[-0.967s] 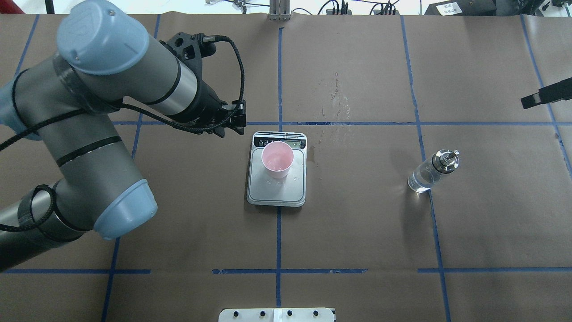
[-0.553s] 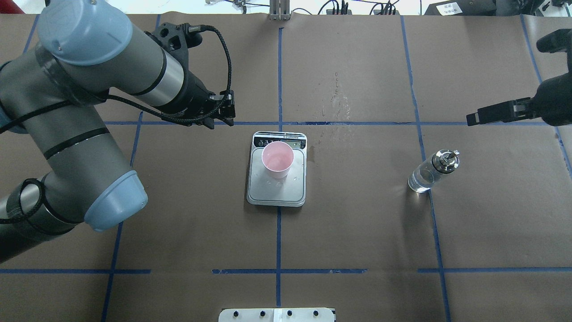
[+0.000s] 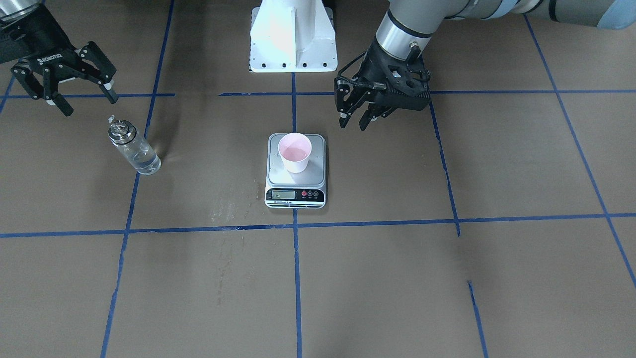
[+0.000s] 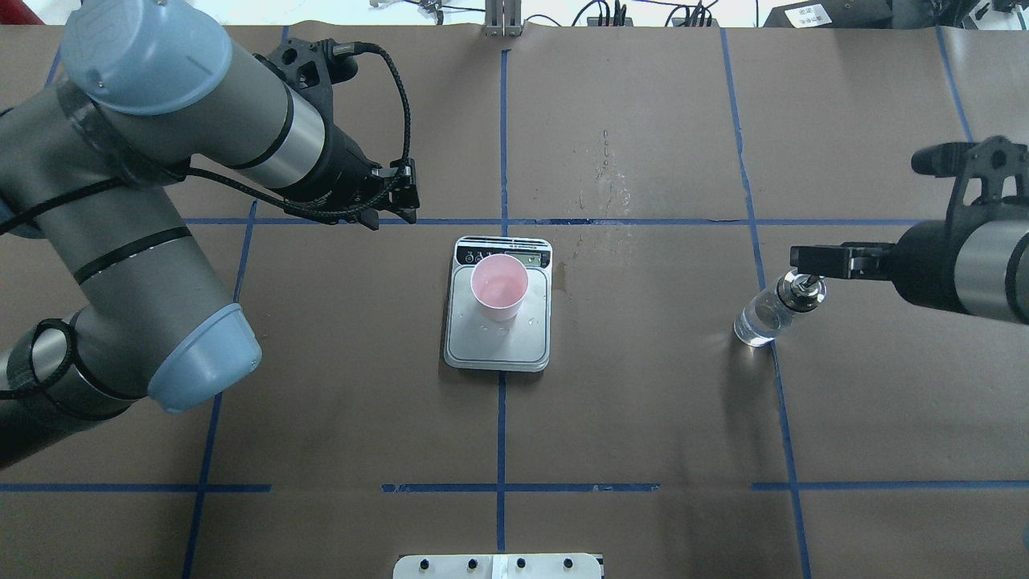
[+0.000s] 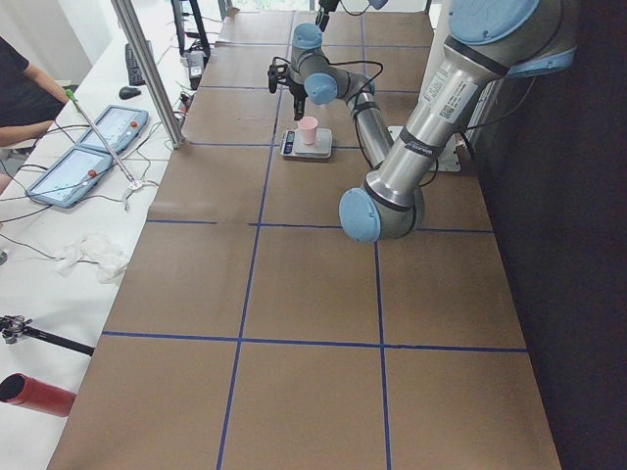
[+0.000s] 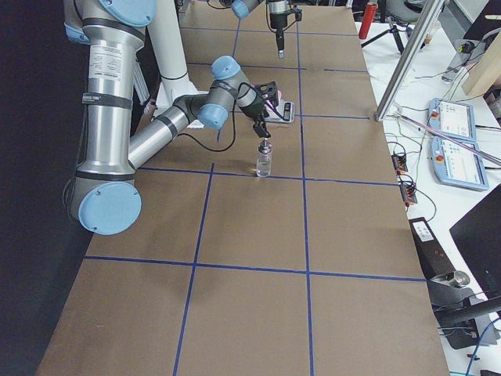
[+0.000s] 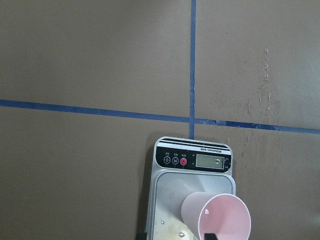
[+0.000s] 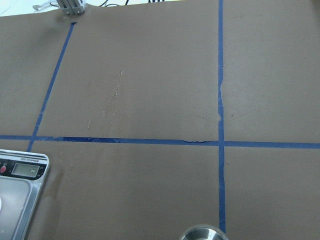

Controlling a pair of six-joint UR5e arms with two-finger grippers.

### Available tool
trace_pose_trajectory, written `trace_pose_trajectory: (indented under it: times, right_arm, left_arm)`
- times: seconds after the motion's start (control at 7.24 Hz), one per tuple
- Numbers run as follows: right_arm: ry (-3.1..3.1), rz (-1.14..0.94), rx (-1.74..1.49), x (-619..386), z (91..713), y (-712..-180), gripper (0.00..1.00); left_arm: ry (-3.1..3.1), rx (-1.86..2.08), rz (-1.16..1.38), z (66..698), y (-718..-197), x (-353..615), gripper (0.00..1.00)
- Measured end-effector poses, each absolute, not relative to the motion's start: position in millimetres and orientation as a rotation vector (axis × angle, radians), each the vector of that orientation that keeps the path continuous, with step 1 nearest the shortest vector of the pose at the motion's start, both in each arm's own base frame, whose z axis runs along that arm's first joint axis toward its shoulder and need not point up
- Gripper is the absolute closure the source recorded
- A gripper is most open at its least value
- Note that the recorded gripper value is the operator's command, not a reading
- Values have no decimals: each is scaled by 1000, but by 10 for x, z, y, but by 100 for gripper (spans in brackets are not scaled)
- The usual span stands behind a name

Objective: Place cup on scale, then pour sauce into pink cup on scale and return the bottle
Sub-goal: 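Move the right gripper to the glass sauce bottle and close around it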

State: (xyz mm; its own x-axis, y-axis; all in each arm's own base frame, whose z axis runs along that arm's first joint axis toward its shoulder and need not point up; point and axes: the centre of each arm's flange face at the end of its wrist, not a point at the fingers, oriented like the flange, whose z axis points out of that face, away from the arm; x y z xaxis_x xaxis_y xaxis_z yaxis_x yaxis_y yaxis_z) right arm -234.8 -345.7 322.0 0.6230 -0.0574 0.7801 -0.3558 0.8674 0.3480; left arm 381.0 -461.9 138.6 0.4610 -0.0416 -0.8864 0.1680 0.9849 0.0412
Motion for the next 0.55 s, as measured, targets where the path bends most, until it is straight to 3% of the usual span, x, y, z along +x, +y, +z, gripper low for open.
trace_pose_trajectory:
  times: [0.55]
  right_arm:
    - [-771,277,625,-2822,3482,-2843,0]
  left_arm:
    - [1082,126,-129,1405,-4622,3826,46]
